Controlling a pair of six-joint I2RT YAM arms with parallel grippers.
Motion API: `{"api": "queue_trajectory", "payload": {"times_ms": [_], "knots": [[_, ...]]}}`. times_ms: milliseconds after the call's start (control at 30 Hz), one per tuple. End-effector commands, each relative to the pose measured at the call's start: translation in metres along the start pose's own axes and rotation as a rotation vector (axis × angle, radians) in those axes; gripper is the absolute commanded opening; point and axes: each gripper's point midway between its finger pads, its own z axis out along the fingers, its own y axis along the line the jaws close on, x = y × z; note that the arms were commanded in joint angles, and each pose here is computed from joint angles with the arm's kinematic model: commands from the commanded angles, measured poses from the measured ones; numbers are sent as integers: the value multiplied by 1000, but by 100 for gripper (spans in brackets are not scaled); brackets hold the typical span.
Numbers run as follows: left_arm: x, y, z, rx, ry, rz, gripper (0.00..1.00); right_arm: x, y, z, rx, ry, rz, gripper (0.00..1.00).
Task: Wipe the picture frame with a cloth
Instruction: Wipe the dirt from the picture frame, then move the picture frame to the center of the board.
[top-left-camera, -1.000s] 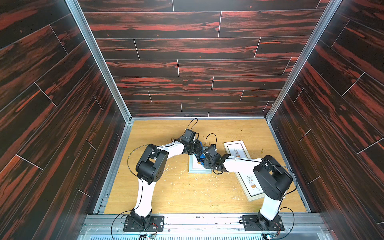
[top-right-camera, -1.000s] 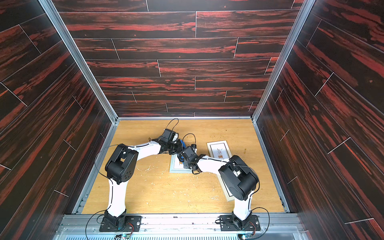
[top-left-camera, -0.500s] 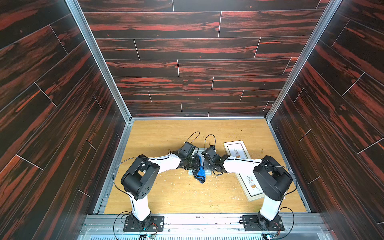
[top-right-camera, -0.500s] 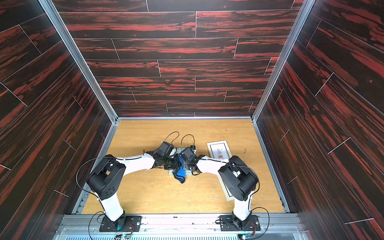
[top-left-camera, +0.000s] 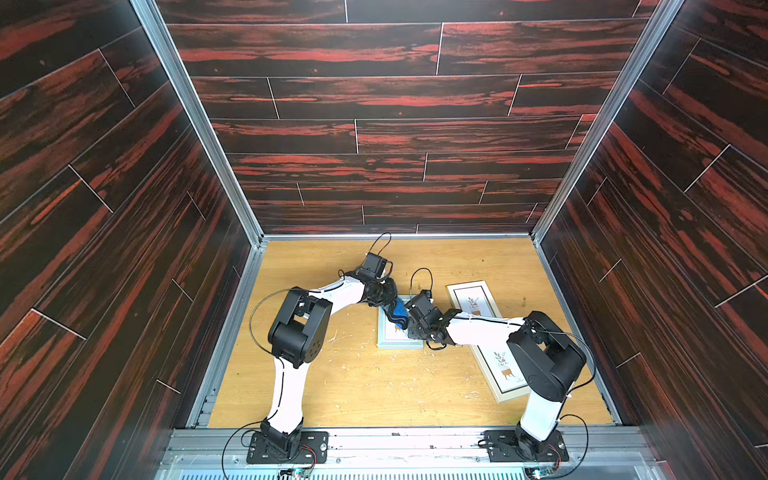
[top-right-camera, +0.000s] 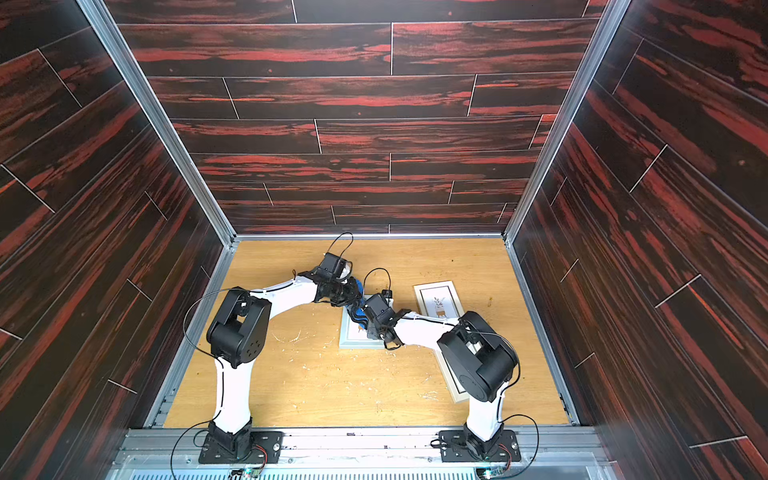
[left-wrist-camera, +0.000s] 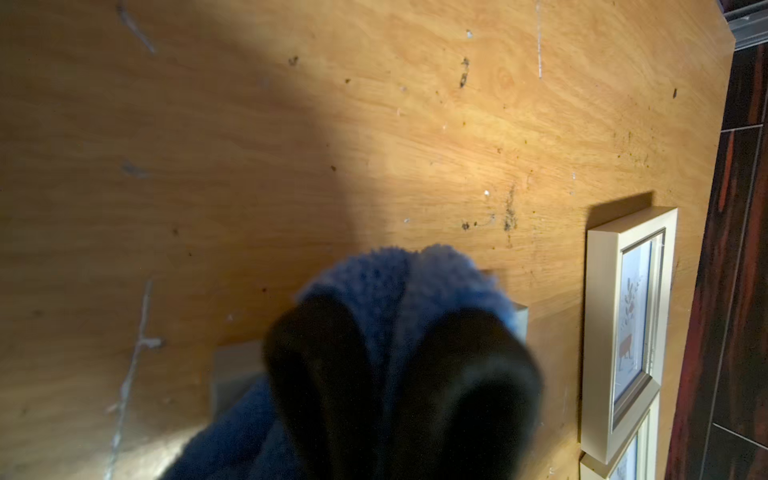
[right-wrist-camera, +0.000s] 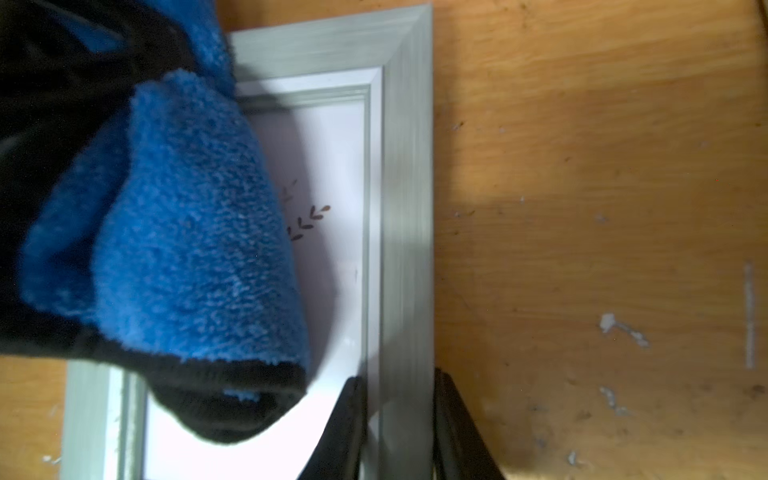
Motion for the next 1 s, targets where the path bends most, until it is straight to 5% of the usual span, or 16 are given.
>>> {"api": "queue_trajectory", "payload": {"times_ms": [0,267,600,967], "knots": [[31,18,-10,-61,49,16,0,4,-6,-6,18,6,-11,8],[95,18,-57,54,43,44,0,-3,-7,-2,33,2,-23,8],[72,-6,-134,252,-260,142,0,-58,-20,12,47,-25,15,7],[73,3,-164,240,-365,191,0,-157,-45,40,113,-96,91,8]]}}
